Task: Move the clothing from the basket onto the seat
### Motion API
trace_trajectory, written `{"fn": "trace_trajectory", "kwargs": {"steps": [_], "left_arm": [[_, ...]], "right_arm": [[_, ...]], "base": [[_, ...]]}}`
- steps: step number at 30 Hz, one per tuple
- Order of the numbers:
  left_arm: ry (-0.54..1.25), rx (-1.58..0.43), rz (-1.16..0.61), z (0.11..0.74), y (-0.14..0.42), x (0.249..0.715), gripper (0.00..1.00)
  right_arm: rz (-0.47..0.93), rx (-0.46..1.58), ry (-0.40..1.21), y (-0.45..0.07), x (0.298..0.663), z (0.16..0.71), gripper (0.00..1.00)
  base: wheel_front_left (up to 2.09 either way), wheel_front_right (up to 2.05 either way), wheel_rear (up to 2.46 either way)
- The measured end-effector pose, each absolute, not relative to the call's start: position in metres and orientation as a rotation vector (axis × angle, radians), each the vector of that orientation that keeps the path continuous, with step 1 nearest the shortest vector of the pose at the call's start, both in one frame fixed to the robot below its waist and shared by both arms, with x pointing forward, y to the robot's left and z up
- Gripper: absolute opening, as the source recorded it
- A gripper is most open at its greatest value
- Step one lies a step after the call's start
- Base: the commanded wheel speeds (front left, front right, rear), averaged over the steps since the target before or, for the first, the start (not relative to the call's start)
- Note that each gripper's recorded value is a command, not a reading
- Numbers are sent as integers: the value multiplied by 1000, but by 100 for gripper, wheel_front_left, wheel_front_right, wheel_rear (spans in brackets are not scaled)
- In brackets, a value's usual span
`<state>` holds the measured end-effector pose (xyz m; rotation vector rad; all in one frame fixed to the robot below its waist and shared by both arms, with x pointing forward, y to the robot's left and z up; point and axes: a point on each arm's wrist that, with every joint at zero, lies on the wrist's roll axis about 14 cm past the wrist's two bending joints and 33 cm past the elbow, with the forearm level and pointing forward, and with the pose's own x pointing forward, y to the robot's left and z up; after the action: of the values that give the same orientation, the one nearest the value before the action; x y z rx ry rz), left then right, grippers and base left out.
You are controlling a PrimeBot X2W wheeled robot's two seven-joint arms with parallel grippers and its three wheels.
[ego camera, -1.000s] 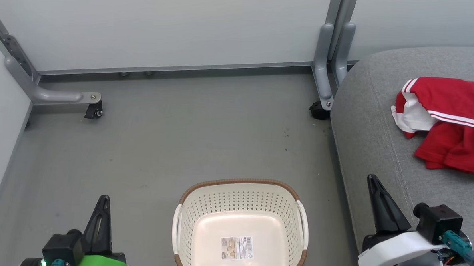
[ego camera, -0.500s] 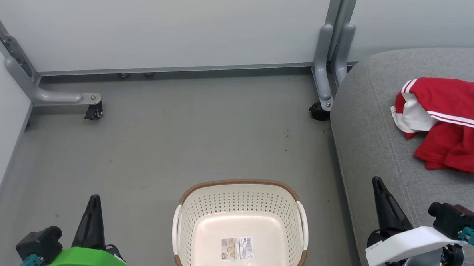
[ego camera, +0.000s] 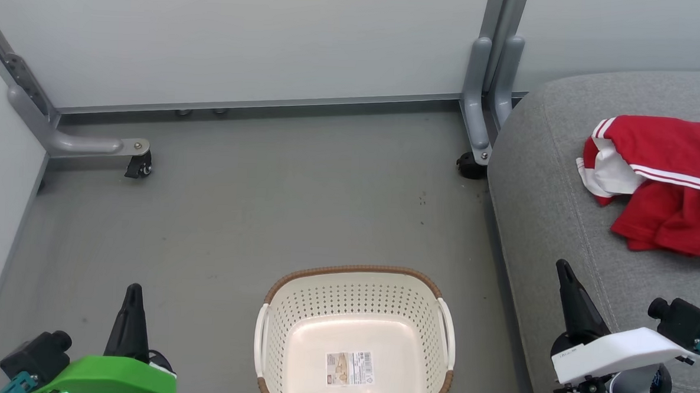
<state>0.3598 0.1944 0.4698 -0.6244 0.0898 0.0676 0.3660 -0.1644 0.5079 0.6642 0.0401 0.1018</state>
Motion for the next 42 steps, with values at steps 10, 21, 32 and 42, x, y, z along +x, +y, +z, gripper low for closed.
{"fn": "trace_trajectory", "kwargs": {"steps": [10,21,32,42], "left_arm": [[88,-766,81,472,197,364,0],[89,-906,85,474,198,368,0],[77,-1035,85,479,200,372,0],[72,-1145,76,482,199,375,0]], "right_arm": [[83,802,46,-169,369,506,0],[65,936,48,-174,373,505,0],[47,1058,45,-179,376,505,0],[35,1161,40,-183,379,505,0]], "base": [[0,0,0],[0,0,0],[0,0,0],[0,0,0]]}}
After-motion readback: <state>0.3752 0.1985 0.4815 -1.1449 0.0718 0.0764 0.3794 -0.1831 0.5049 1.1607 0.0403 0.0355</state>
